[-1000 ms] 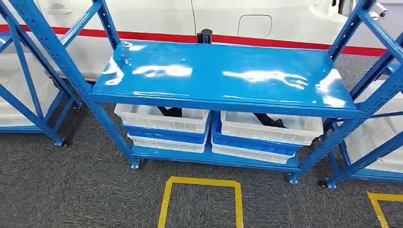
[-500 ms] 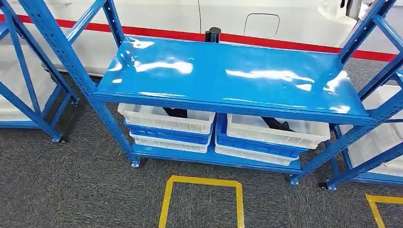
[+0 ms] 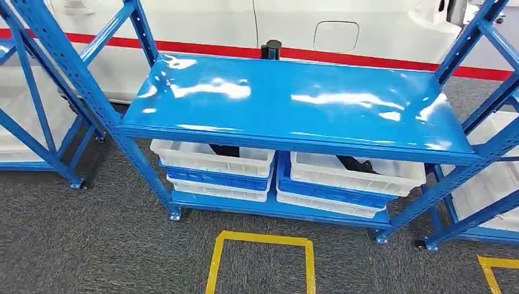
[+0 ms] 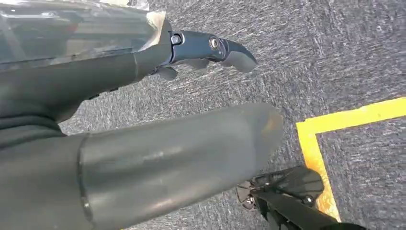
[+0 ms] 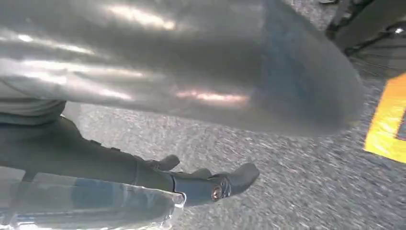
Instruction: Take the parts from the cabinet and place them on the table.
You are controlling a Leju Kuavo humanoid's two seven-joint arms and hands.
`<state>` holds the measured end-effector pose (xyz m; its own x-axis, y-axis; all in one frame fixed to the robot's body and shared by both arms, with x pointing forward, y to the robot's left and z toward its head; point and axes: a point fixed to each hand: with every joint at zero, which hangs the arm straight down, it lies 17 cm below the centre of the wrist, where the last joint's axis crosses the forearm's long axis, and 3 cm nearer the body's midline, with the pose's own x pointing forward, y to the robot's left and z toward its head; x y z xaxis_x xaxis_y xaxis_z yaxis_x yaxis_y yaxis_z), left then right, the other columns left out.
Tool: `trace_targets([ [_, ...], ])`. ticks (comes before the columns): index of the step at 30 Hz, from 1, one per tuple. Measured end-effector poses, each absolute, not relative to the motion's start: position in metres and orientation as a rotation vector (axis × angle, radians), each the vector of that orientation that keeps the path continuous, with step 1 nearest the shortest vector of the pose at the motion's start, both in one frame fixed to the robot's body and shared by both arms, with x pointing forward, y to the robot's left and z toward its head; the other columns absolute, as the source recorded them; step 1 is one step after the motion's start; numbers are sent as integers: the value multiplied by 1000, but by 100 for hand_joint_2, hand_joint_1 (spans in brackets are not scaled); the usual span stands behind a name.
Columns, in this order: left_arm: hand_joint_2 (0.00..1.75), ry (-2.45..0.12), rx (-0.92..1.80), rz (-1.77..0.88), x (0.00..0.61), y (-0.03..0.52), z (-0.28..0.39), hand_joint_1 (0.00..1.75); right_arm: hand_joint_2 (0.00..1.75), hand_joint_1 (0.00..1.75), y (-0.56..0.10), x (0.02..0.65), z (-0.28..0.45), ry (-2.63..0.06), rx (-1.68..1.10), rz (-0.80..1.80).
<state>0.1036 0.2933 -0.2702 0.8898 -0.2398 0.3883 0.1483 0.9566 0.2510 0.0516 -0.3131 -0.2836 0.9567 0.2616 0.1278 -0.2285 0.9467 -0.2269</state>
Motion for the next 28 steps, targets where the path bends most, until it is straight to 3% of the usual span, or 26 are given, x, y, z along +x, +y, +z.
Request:
trace_targets([
  [1,0,-430,220,-203,104,294,-270,0,0,0,-311,52,-284,-158,-209,251],
  [2,175,-430,219,-203,104,294,-270,0,0,0,-311,51,-284,-157,-210,251],
  [3,175,-430,218,-203,104,293,-270,0,175,0,-311,51,-284,-157,-210,251],
  [11,175,-392,199,-181,95,289,-273,0,175,0,-305,46,-284,-151,-187,246],
  [12,0,-382,188,-175,91,287,-274,0,175,0,-303,46,-284,-152,-178,236],
  [13,0,-375,178,-169,88,285,-274,0,0,0,-300,45,-284,-152,-167,229],
  [28,0,-268,38,-58,52,264,-277,0,0,0,-266,38,-280,-204,-28,89],
])
